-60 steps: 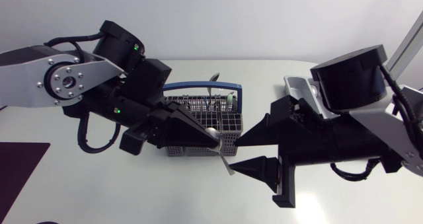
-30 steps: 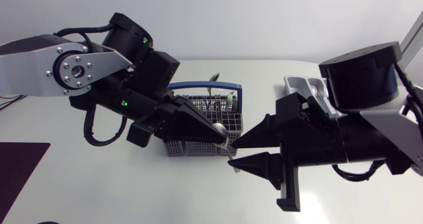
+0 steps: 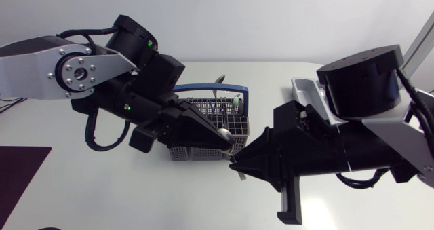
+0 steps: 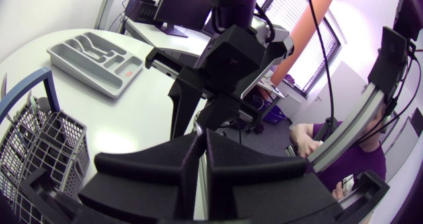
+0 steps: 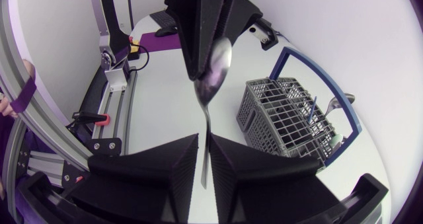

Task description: Unload the cutlery basket into the drawer organizer.

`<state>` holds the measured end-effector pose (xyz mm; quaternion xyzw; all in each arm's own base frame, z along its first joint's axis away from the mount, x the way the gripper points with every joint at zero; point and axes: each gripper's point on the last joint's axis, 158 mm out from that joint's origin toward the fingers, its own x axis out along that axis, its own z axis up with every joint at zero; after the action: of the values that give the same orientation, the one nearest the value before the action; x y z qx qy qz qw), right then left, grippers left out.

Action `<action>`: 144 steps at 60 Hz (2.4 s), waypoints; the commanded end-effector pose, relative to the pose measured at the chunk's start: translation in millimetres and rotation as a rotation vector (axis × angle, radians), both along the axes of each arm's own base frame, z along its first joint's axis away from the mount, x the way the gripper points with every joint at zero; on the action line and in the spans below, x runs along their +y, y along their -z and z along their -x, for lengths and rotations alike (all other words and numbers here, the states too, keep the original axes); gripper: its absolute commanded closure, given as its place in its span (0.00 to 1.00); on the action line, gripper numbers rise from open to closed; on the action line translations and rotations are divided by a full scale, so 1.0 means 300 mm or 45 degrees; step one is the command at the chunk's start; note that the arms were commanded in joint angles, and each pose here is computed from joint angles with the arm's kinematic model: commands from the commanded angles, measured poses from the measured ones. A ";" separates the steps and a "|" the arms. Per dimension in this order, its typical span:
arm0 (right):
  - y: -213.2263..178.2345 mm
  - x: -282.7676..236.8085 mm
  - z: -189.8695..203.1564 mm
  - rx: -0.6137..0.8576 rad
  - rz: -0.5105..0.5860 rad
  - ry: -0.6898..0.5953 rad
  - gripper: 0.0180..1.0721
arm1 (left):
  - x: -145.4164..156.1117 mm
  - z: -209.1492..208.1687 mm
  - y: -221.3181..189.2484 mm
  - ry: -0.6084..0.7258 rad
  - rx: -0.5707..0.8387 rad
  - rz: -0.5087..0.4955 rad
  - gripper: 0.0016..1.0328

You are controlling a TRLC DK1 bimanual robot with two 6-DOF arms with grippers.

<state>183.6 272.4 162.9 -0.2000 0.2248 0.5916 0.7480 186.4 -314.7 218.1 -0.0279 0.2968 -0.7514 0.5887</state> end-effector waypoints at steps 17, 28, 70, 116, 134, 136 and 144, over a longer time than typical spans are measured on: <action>0.004 0.006 0.009 0.010 0.045 0.029 0.95 | 0.006 0.004 -0.006 0.019 -0.040 0.028 0.97; 0.005 -0.010 0.011 0.005 0.072 0.050 0.95 | 0.022 -0.008 -0.029 -0.005 -0.046 0.029 0.65; 0.168 -0.653 -0.211 -0.206 0.418 0.439 0.95 | 0.231 -0.267 -0.084 -0.550 -0.211 -0.170 0.05; 0.395 -1.326 -0.517 -0.353 0.656 0.620 0.95 | 0.336 -0.330 -0.014 -0.711 -0.201 -0.269 0.05; 0.525 -1.453 -0.602 -0.438 0.889 0.608 0.94 | 0.369 -0.345 -0.003 -0.746 -0.197 -0.281 0.05; 0.541 -1.456 -0.609 -0.451 0.915 0.599 0.94 | 0.374 -0.346 -0.002 -0.751 -0.196 -0.282 0.05; 0.609 -1.467 -0.610 -0.499 1.035 0.558 0.94 | 0.396 -0.347 0.003 -0.772 -0.192 -0.288 0.05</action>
<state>374.5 -179.6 3.4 -0.5163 0.3245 0.2108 0.7640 296.5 -200.7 224.1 0.0137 0.3018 -0.5103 0.8052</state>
